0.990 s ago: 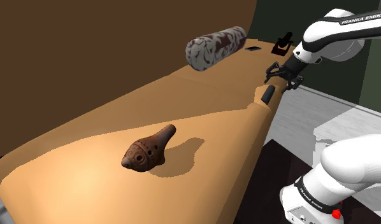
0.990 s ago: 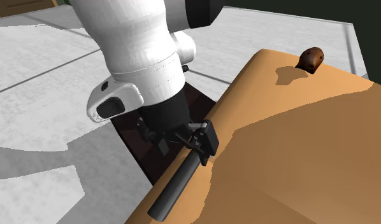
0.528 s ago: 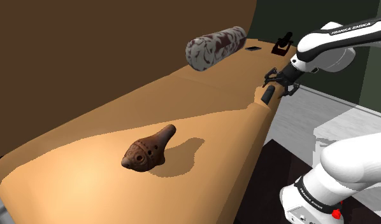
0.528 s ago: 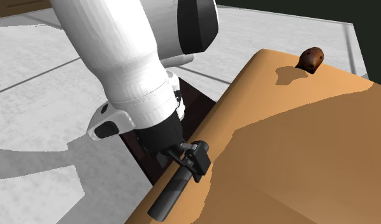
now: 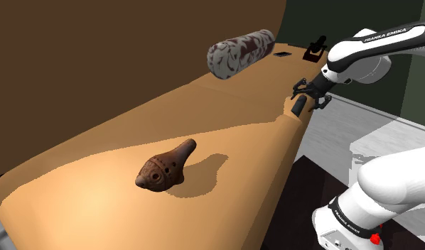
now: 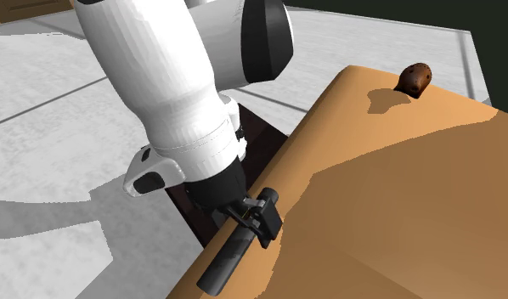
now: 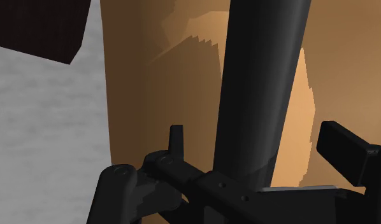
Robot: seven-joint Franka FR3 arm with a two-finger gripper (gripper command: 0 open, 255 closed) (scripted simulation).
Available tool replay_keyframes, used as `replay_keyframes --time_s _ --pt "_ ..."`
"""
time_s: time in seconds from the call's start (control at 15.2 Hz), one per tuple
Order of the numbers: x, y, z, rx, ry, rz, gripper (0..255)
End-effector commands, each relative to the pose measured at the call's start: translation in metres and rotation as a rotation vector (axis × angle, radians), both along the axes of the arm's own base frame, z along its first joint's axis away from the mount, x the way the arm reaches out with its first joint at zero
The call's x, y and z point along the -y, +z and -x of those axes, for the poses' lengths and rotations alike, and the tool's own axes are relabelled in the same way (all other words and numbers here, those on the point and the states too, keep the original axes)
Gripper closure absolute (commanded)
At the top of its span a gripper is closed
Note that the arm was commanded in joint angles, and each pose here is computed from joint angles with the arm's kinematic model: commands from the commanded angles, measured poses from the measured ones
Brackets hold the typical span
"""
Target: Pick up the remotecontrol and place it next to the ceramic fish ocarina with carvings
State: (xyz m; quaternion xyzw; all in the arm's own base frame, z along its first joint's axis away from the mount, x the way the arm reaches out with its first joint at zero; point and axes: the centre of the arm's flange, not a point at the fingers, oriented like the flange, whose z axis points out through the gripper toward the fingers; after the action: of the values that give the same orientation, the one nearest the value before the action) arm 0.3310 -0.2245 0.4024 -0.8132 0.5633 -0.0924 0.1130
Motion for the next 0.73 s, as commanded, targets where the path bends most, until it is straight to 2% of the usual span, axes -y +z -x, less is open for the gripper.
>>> replay_keyframes --time_s 0.0,0.07,0.66 --pt "0.0 0.0 -0.0001 0.0 0.0 0.0 0" --pt "0.0 0.0 -0.0001 0.0 0.0 0.0 255" --pt "0.0 0.0 -0.0001 0.0 0.0 0.0 255"
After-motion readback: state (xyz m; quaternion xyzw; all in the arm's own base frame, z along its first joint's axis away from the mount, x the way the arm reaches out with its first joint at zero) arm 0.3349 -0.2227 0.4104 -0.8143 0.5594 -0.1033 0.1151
